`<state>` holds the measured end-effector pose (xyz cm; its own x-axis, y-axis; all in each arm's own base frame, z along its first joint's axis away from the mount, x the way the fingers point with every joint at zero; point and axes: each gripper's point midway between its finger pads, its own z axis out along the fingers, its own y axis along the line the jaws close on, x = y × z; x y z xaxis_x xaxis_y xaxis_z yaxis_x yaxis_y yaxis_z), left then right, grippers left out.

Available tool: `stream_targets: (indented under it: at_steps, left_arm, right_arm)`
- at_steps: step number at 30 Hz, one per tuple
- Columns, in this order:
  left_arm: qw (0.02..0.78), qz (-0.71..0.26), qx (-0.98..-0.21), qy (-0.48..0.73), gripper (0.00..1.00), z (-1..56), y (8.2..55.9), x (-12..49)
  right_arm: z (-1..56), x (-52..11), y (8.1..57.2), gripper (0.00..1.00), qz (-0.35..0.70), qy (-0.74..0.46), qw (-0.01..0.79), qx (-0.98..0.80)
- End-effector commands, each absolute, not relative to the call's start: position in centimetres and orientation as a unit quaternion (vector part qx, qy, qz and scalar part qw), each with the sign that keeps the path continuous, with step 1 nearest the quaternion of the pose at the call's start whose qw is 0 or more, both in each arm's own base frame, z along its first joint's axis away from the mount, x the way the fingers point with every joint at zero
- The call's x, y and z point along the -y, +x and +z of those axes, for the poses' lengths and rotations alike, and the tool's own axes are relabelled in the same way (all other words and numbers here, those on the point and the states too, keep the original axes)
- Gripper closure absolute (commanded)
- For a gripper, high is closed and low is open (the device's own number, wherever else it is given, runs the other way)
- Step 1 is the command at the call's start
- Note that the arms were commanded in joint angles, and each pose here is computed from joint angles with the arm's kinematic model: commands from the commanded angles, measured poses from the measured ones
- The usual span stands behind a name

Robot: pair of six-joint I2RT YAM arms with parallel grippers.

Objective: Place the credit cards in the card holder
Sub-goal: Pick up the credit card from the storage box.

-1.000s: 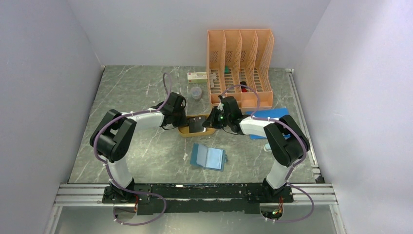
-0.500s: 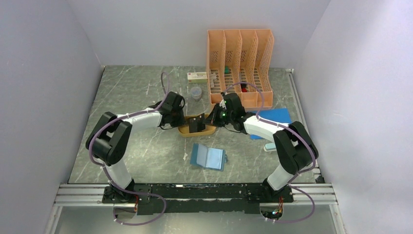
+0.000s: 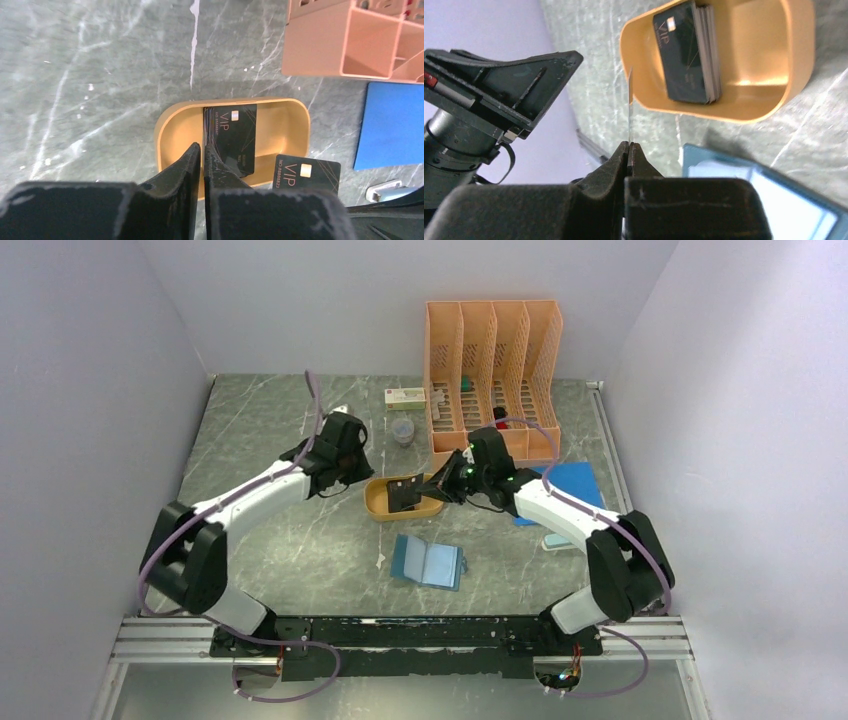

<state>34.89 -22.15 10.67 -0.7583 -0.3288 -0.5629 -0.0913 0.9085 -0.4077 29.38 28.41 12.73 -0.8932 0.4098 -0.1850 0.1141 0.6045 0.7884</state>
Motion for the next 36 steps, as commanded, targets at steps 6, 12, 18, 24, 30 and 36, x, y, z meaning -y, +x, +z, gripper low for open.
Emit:
stream_targets:
  at_steps: [6, 12, 18, 24, 30, 36]
  left_arm:
    - [0.432, -0.188, -0.877, -0.088, 0.56, 19.1, 31.8, 20.1]
    - [0.411, -0.291, -0.863, 0.028, 0.43, 19.8, 24.8, 26.2]
    - [0.355, -0.365, -0.856, 0.087, 0.43, 16.6, 18.9, 29.0]
    - [0.324, -0.359, -0.871, 0.086, 0.44, 12.5, 17.8, 29.2]
    - [0.311, -0.342, -0.883, 0.081, 0.46, 10.2, 18.1, 29.5]
    - [0.286, -0.309, -0.904, 0.073, 0.51, 7.0, 17.8, 28.8]
  right_arm:
    - [17.1, -27.9, 27.4, 1.00, 0.465, 0.211, 0.146, -0.847]
    - [17.2, -25.2, 25.3, 1.00, 0.406, 0.061, 0.249, -0.877]
    - [12.0, -21.5, 19.0, 1.00, 0.362, -0.002, 0.223, -0.905]
    - [10.1, -22.2, 15.9, 1.00, 0.421, 0.004, 0.195, -0.886]
    - [9.4, -23.6, 15.4, 1.00, 0.451, 0.021, 0.176, -0.875]
    - [7.7, -23.6, 15.3, 1.00, 0.438, 0.032, 0.165, -0.883]
